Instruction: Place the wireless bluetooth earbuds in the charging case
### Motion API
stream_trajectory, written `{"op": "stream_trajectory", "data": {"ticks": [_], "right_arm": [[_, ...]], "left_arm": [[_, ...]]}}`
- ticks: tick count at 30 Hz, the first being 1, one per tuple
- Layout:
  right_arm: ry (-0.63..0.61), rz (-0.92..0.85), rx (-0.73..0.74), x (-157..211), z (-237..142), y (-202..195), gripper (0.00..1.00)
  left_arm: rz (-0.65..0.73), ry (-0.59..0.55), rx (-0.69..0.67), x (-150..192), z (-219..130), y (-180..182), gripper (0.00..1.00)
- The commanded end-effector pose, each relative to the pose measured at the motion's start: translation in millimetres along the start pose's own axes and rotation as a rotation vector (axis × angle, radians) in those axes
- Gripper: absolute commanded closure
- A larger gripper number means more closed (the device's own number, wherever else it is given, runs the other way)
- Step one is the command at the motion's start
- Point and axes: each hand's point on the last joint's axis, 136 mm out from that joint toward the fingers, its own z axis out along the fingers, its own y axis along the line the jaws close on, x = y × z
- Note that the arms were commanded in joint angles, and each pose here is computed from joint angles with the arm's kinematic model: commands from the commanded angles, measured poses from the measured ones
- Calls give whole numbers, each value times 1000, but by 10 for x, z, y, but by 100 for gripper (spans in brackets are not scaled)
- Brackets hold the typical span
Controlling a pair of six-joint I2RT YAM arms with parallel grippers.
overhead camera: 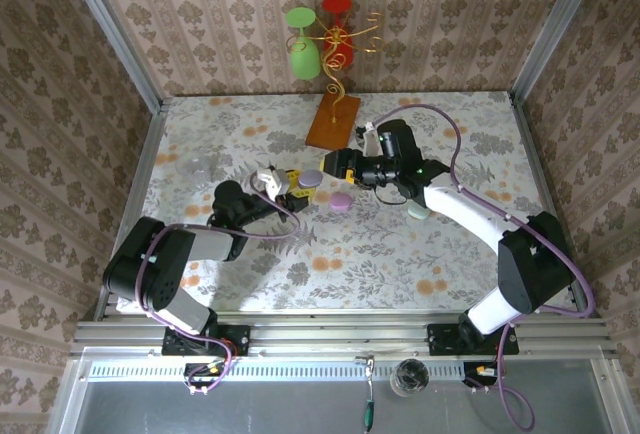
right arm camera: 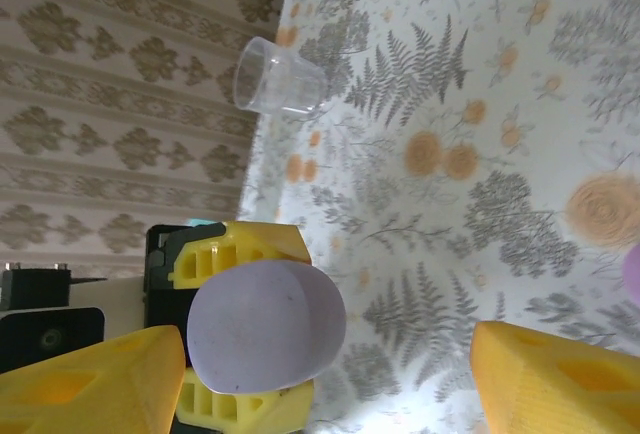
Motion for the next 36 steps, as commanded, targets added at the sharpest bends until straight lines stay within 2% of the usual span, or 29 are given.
{"op": "stream_trajectory", "data": {"ticks": [1,4,7,17,20,28,30,33,36], "right_arm": [[35,85,-198,29,-59,406,25],[50,133,-278,29,-31,488,26],[61,178,-327,25,13,516,29],[93,200,-302,89,154,422,31],[93,208,-318,81,167,431,42],[72,242,-331,37,159,388,79],[67,251,-335,26,154,368,82],[60,247,-324,17,138,342,84],[35,236,-284,-6,96,253,84]], "left_arm": [[14,-71,-28,-281,45,60,80],[20,-83,-51,-336,58,113,80],[18,-94,-21,-383,134,15,80],[18,-104,-32,-420,183,3,80],[18,-103,-25,-415,200,-6,80],[9,-95,-22,-380,201,-11,80],[8,-94,-20,-376,197,-14,79],[22,-88,-33,-353,180,-5,69],[37,-71,-45,-309,134,9,37]]}}
